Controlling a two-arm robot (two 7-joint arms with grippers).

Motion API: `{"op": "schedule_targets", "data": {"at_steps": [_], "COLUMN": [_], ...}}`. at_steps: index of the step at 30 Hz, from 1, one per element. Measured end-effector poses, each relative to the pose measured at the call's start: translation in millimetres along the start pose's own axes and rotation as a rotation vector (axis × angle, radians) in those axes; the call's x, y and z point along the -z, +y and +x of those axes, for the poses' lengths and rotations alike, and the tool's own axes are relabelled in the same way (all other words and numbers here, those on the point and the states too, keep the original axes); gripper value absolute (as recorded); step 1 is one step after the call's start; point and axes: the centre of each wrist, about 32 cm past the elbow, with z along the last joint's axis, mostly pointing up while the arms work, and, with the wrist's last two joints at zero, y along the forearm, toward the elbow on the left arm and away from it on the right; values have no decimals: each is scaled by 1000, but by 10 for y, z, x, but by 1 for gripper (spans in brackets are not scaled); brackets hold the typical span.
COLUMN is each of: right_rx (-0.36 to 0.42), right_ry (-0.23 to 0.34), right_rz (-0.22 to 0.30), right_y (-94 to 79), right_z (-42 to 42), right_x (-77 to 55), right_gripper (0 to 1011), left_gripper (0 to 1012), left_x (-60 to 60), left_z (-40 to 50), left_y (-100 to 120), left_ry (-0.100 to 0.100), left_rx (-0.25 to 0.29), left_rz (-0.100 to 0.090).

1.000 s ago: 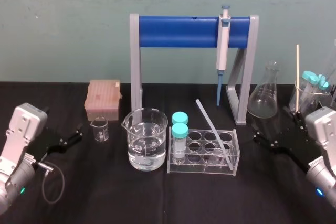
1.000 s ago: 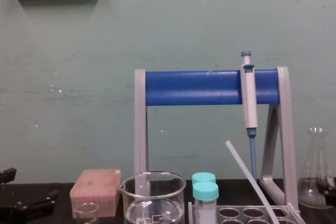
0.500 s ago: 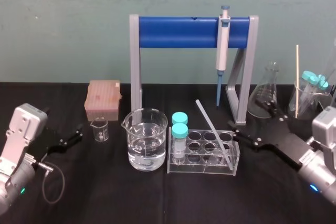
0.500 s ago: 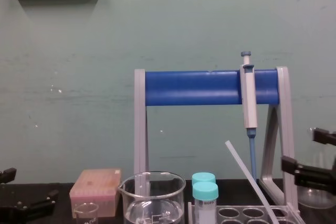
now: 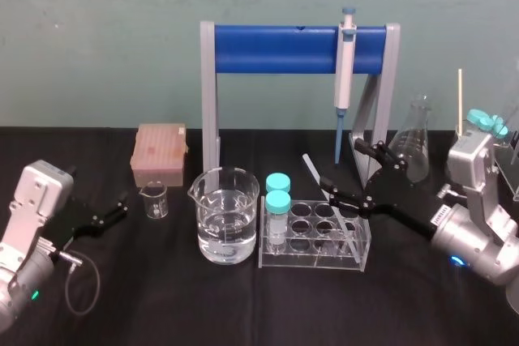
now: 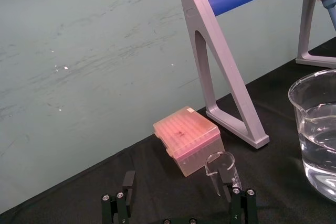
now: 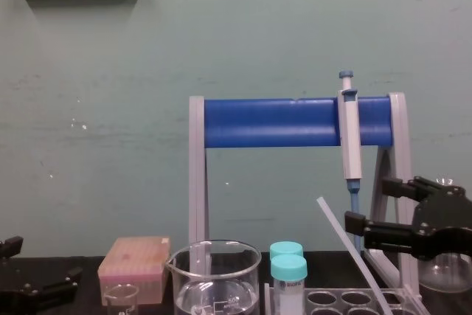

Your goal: Pick up the stirring rod with one hand, then place it down.

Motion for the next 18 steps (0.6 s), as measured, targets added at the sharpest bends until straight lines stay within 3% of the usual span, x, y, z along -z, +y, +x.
{"op": "schedule_targets", "data": {"at_steps": [18], "right_rx": [-91], "right_ry": [179], "right_rz": [-63], "right_y": [217], "right_z": [58], "right_x": [129], "right_gripper": [1000], "left_gripper": [1000], "left_x": [0], "left_z": [0], "left_y": [0], "left_ry": [0], "left_rx": [0], "left_rz": [0]}}
